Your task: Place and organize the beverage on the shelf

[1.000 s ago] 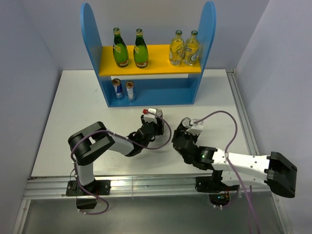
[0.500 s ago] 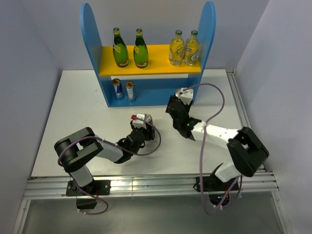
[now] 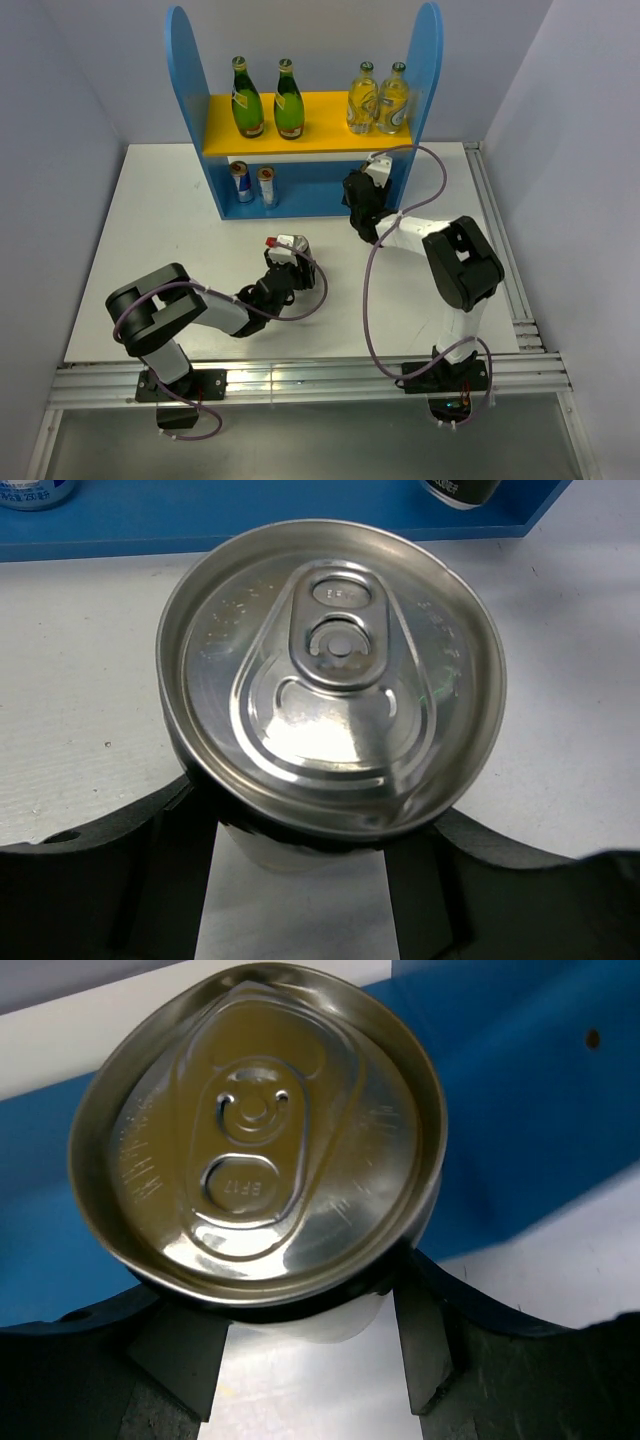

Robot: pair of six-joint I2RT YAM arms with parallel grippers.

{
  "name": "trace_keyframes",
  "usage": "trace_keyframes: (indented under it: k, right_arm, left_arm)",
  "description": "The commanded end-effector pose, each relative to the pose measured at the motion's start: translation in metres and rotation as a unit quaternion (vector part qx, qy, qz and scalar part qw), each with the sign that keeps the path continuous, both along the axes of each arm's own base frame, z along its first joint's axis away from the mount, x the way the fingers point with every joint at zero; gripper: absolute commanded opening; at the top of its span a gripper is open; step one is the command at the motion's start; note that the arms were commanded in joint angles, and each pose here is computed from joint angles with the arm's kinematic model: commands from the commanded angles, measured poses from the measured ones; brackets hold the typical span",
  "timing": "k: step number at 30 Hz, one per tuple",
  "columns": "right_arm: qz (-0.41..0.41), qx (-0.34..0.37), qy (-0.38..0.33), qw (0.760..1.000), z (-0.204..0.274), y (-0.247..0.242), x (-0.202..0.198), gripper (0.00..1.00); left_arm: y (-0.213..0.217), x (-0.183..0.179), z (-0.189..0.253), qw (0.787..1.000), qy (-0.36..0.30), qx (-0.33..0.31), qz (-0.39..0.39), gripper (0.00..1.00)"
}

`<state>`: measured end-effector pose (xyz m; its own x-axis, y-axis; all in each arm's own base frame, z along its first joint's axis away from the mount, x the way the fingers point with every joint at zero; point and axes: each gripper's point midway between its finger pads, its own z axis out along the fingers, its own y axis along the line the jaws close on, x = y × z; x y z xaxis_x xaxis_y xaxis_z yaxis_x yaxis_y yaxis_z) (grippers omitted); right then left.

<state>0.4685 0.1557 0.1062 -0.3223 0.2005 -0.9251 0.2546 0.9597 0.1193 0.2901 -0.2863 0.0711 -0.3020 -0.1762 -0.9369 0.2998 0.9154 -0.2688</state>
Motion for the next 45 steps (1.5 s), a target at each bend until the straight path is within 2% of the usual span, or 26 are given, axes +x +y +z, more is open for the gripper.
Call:
trace_keyframes:
  k: [1, 6, 11, 13, 15, 17, 18, 20, 21, 26, 38, 45]
  right_arm:
    - [-0.007, 0.036, -0.07, 0.997, 0.049, 0.006, 0.033, 0.0]
    - [-0.011, 0.033, -0.037, 0.999, 0.033, 0.004, 0.05, 0.0]
    - [-0.012, 0.039, -0.033, 0.999, 0.032, 0.004, 0.056, 0.0]
    - [-0.013, 0.043, -0.03, 0.999, 0.032, 0.003, 0.056, 0.28]
    - [-0.013, 0.045, -0.028, 0.999, 0.031, 0.001, 0.058, 0.45]
    - [-0.009, 0.043, -0.029, 0.999, 0.032, 0.002, 0.058, 0.53]
    - [-0.007, 0.043, -0.026, 0.999, 0.03, 0.003, 0.058, 0.63]
    - [-0.006, 0.042, -0.025, 0.999, 0.03, 0.004, 0.059, 0.68]
    - [-0.007, 0.041, -0.024, 0.999, 0.029, 0.003, 0.059, 0.75]
    - [-0.006, 0.041, -0.025, 0.999, 0.031, 0.004, 0.06, 0.83]
    - [-0.011, 0.043, -0.032, 0.999, 0.03, 0.0, 0.054, 0.84]
    - [0.009, 0.058, -0.072, 0.996, 0.043, 0.001, 0.045, 0.86]
  left_arm:
    - [0.006, 0.001, 0.008, 1.0, -0.008, -0.005, 0.01, 0.0]
    - [0.005, 0.0, 0.007, 1.0, -0.007, -0.005, 0.008, 0.0]
    - [0.005, 0.001, 0.004, 1.0, -0.006, -0.003, 0.009, 0.0]
    - [0.004, 0.001, 0.004, 1.0, -0.005, -0.003, 0.008, 0.0]
    - [0.004, 0.0, 0.003, 1.0, -0.004, -0.002, 0.008, 0.0]
    - [0.004, 0.0, 0.004, 1.0, -0.005, -0.003, 0.008, 0.0]
    - [0.004, 0.001, 0.004, 1.0, -0.005, -0.003, 0.008, 0.0]
    - [0.004, 0.001, 0.005, 1.0, -0.006, -0.004, 0.009, 0.0]
    - [0.005, 0.0, 0.005, 1.0, -0.005, -0.004, 0.009, 0.0]
    - [0.006, 0.0, 0.006, 1.0, -0.007, -0.003, 0.011, 0.0]
    - [0.003, -0.001, 0.018, 1.0, -0.012, -0.005, 0.01, 0.0]
    - [0.001, -0.002, 0.029, 1.0, -0.017, -0.007, 0.011, 0.0]
